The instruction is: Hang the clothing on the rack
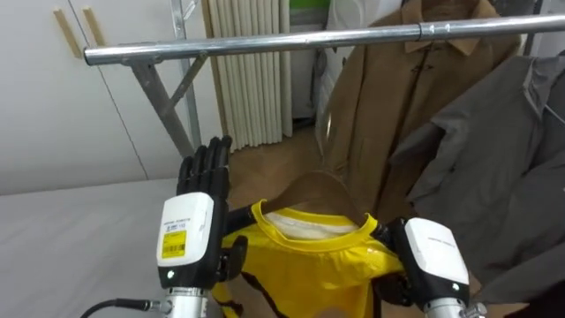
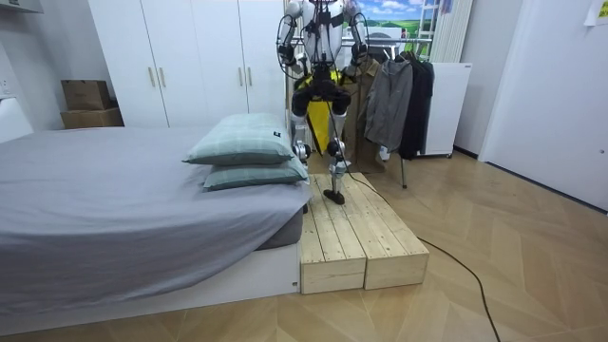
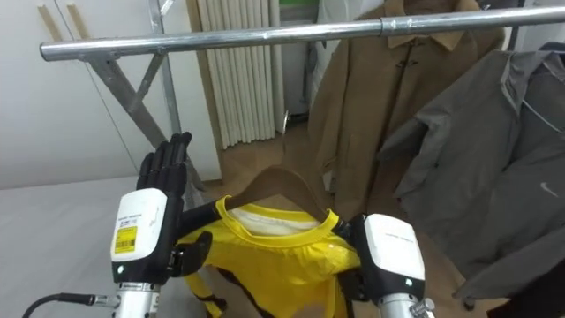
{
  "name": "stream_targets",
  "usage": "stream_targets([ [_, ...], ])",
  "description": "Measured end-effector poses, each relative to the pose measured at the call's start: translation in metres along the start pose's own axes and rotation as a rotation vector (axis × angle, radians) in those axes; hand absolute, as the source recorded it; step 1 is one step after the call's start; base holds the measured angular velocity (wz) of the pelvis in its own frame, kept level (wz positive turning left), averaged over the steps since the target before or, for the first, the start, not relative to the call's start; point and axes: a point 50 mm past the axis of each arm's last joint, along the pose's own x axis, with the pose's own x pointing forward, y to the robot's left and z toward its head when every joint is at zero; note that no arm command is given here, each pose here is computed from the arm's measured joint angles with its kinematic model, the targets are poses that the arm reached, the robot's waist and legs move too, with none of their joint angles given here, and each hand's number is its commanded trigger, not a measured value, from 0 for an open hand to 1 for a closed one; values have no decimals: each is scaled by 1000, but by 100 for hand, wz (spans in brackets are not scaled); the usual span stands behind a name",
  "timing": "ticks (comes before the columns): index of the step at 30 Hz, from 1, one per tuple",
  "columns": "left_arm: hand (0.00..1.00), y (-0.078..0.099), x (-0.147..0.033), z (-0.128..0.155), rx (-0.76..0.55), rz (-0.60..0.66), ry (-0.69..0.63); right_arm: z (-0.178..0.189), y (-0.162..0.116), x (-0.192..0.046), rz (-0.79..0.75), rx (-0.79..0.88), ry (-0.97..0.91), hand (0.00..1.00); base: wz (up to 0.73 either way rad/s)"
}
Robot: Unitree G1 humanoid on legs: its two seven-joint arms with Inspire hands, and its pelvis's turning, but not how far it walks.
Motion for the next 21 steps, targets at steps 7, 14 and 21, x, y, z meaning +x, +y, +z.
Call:
stream_targets([
  [7,0,5,9,0,-22,42,0,2,0,1,0,4,-1,100,-2],
  [14,0,9,12,-3,-9,62,9,11,-9,5,-43,20,-36,100,3],
  [21,0,15,16,-3,-19,75,18,14,-13,7,-60,22,-52,100,6],
])
